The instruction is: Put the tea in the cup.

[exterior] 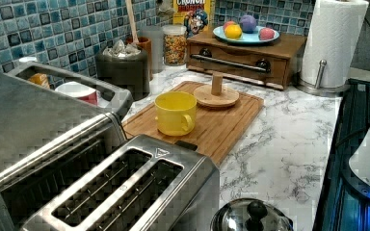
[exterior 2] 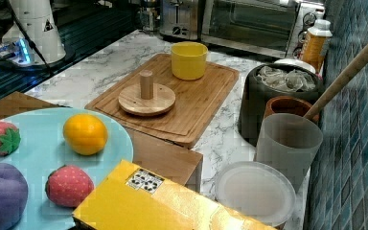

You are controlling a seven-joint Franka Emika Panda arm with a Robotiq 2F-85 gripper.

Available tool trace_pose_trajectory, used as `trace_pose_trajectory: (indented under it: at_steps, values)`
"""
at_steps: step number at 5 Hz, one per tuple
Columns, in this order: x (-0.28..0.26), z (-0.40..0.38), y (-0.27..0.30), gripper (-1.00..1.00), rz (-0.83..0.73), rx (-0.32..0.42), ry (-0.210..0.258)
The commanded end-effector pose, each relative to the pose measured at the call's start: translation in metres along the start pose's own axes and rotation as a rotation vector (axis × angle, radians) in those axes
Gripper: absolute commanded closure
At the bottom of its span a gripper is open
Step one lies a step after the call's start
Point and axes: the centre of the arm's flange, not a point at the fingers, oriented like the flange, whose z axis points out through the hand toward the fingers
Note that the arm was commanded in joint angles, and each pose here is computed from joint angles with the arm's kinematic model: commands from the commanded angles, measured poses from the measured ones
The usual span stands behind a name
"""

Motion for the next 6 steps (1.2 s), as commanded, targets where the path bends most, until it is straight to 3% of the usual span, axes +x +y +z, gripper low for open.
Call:
trace_pose_trajectory:
  at_steps: [1, 4, 6]
  values:
    - [-0.006, 0.01, -0.003, 1.0, -0.045, 0.001, -0.048]
    - [-0.084, 0.05, -0.044, 1.0, -0.368, -0.054, -0.132]
    - [-0.12, 0.084, -0.056, 1.0, -0.458, -0.117, -0.14]
